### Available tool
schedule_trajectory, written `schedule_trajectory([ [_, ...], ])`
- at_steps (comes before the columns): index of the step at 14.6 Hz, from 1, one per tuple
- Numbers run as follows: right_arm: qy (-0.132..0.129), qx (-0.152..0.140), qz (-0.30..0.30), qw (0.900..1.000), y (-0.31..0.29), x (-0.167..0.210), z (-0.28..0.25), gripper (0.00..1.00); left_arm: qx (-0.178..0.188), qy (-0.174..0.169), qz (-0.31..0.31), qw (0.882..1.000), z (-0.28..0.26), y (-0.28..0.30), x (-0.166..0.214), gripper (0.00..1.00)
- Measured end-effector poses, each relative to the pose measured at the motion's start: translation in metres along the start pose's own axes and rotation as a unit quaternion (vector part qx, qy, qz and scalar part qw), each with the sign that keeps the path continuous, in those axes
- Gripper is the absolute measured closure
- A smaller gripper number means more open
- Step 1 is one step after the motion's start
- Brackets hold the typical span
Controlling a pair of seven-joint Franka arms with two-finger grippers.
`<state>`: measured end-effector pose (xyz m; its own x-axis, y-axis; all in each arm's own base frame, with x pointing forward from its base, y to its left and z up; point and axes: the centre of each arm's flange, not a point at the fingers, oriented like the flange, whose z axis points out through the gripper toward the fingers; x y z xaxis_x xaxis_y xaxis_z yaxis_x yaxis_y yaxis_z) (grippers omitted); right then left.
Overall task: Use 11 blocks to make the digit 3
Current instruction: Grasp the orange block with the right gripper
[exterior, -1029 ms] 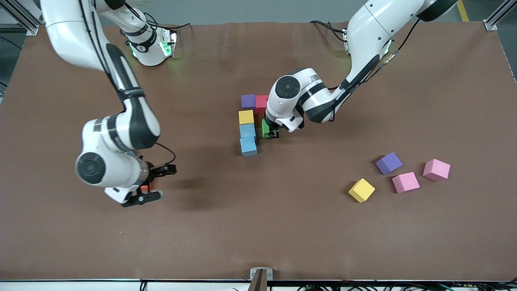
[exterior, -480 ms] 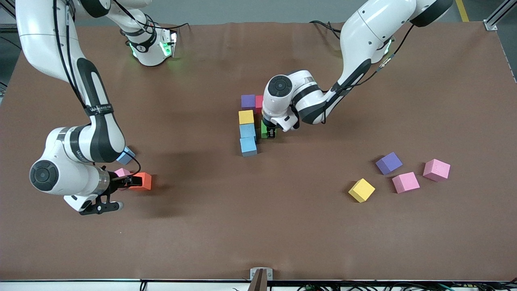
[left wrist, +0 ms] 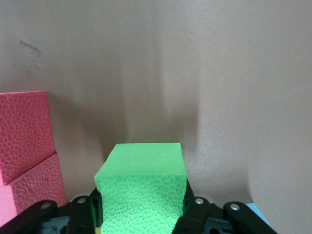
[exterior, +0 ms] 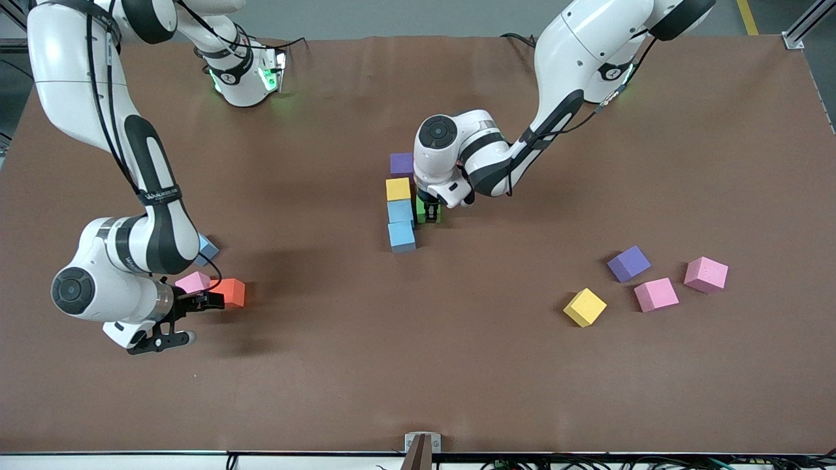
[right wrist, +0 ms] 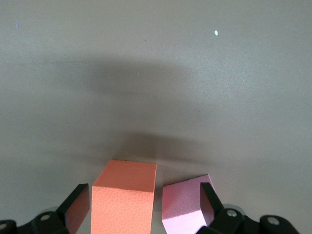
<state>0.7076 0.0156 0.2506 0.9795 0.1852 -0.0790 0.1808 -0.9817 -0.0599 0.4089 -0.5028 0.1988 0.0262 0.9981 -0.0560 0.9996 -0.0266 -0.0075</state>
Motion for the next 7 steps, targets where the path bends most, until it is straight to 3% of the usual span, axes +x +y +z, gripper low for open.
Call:
schedule_trajectory([
  [7,-0.017,0.005,-0.012,1.000,-0.020,-0.009,0.036,0.00,-0.001,-0.006,-0.002,1.000,0.000,0.005,-0.005,0.43],
])
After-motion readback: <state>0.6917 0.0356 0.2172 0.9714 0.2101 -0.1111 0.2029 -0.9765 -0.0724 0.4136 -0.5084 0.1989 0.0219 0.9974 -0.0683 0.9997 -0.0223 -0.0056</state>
